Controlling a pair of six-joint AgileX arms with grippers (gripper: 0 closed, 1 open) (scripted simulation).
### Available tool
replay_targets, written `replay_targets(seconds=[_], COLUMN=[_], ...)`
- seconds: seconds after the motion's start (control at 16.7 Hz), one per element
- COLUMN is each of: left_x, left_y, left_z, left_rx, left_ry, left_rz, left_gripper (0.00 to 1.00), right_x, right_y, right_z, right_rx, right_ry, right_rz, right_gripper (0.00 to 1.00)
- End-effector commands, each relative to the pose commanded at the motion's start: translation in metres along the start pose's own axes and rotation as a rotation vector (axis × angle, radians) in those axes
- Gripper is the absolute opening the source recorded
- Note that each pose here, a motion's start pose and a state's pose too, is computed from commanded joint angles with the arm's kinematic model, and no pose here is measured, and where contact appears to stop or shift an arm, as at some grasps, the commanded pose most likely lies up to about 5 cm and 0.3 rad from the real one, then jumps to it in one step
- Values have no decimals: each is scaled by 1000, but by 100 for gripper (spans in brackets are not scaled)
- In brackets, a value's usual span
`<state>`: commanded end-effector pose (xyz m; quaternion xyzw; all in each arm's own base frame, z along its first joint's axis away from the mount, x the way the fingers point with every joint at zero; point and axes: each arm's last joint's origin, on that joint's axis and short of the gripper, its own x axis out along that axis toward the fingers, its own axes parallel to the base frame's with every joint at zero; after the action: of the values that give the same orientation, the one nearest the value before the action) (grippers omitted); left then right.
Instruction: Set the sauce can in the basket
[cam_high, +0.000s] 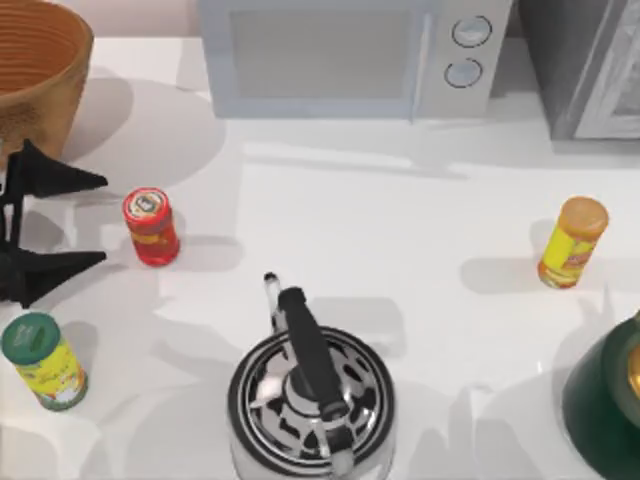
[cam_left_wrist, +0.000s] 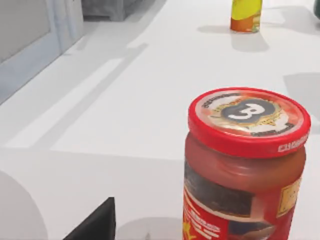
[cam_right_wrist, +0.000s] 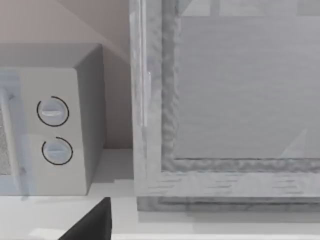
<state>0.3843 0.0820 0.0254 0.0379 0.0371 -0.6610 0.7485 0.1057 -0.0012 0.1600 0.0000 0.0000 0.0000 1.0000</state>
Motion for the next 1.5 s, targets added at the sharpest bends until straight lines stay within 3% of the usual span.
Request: replay_targets(seconds=[0.54, 1.02, 1.5], left_x=[-4, 32, 61], left_y=[-3, -10, -8], left_z=[13, -6, -6], left_rx=[7, 4, 4], left_ry=[3, 5, 0], left_rz=[10, 3, -3], left_gripper=[100, 100, 100], right_x=[0, 0, 0], right_y=[0, 0, 0], right_z=[0, 0, 0], right_rx=[0, 0, 0], right_ry=[0, 0, 0], right_rz=[0, 0, 0], right_gripper=[100, 100, 100])
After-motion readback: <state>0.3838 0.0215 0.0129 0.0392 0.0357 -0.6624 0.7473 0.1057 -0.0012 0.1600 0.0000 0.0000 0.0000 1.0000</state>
